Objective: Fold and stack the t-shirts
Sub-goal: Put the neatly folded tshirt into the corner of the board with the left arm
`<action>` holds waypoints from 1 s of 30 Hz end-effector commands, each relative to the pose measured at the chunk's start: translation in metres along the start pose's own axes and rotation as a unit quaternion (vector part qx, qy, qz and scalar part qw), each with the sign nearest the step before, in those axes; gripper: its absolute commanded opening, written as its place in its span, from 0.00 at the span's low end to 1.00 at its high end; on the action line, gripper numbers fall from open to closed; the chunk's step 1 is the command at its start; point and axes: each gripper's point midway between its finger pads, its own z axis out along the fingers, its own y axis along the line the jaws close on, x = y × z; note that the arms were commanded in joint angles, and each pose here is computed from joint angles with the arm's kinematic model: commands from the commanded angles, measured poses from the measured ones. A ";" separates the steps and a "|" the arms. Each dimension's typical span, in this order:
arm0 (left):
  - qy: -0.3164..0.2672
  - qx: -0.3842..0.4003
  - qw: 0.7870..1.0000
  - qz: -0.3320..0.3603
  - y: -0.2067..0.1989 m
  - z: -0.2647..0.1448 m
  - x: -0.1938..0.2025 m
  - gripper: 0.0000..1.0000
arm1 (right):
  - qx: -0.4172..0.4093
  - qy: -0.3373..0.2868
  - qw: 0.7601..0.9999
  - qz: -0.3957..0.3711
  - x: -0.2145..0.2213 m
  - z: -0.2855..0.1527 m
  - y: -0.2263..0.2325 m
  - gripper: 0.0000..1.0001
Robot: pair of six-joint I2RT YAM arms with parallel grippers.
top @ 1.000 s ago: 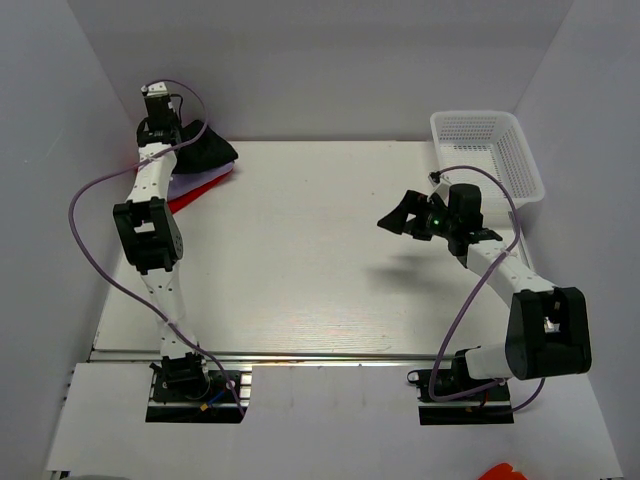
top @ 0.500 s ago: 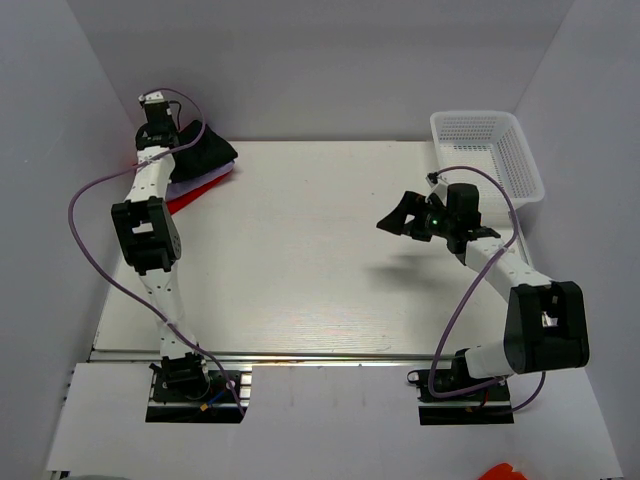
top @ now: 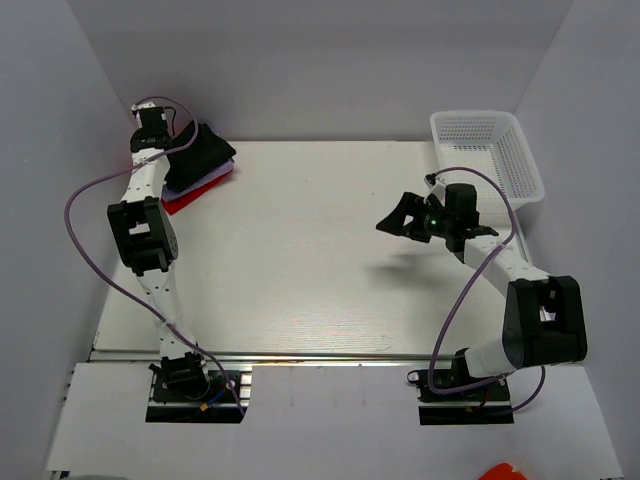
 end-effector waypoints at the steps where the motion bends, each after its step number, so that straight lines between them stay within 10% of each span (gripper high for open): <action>1: -0.010 -0.030 0.999 -0.017 0.025 -0.023 -0.022 0.42 | -0.016 -0.007 1.000 -0.013 -0.013 0.000 0.009 0.90; 4: -0.003 -0.036 0.999 -0.028 0.032 -0.028 -0.022 0.99 | -0.017 -0.007 1.000 -0.012 -0.013 0.001 0.008 0.90; 10: 0.014 -0.047 0.997 -0.055 0.044 -0.032 -0.016 0.97 | -0.026 -0.003 1.000 -0.013 -0.011 0.001 0.012 0.90; 14: 0.020 -0.028 0.998 -0.060 0.038 -0.036 -0.011 0.53 | -0.027 -0.003 1.000 -0.012 -0.011 0.000 0.011 0.90; 24: 0.016 0.103 0.993 -0.048 -0.008 -0.023 0.000 0.48 | -0.029 0.001 0.999 -0.013 -0.009 0.001 0.012 0.90; 28: 0.039 0.071 0.995 -0.051 0.005 -0.016 0.006 0.00 | -0.028 0.002 1.000 -0.013 -0.009 0.001 0.011 0.90; 30: 0.034 0.056 0.997 -0.051 0.010 -0.017 0.002 0.00 | -0.029 -0.001 0.999 -0.015 -0.011 0.000 0.013 0.90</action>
